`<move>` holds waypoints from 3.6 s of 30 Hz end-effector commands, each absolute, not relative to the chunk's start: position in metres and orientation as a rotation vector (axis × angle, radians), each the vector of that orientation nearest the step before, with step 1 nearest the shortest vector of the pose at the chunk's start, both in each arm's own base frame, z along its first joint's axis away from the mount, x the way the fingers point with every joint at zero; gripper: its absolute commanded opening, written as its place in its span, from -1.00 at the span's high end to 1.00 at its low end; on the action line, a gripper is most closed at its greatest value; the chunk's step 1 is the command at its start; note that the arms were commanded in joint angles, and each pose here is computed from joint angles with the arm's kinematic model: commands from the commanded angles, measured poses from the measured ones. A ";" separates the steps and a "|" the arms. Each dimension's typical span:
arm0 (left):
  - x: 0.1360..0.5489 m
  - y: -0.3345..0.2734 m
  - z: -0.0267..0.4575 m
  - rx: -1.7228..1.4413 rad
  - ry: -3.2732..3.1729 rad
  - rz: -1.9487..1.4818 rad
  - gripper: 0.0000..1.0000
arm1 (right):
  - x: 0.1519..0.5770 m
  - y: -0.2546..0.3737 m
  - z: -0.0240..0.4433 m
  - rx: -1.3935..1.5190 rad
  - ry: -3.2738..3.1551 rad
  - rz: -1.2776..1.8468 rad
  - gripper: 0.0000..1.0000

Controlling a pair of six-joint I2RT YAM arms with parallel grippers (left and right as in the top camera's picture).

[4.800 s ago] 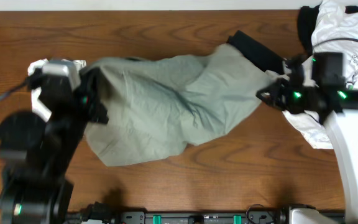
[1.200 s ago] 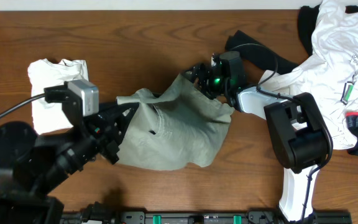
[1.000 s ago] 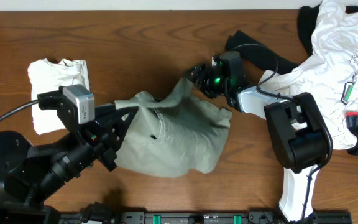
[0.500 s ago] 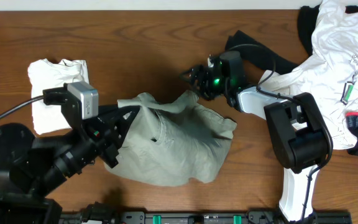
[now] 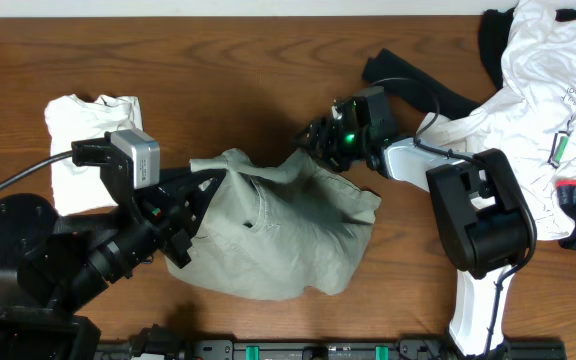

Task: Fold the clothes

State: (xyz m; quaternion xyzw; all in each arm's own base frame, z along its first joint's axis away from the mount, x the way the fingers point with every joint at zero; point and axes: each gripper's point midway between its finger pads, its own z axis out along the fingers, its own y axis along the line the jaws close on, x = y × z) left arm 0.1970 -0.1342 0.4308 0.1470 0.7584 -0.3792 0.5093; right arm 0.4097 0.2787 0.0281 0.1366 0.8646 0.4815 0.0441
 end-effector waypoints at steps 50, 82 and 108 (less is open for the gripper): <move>0.191 -0.027 0.285 -0.183 2.527 -0.193 0.88 | 0.393 0.209 0.076 -0.527 2.660 0.757 0.17; 0.194 -0.027 0.259 -0.197 2.689 -0.158 0.88 | 0.394 0.308 0.042 -0.518 2.666 0.435 -0.04; 0.194 -0.027 0.259 -0.197 2.689 -0.158 0.88 | 0.400 0.306 0.007 -0.444 2.704 0.361 -0.01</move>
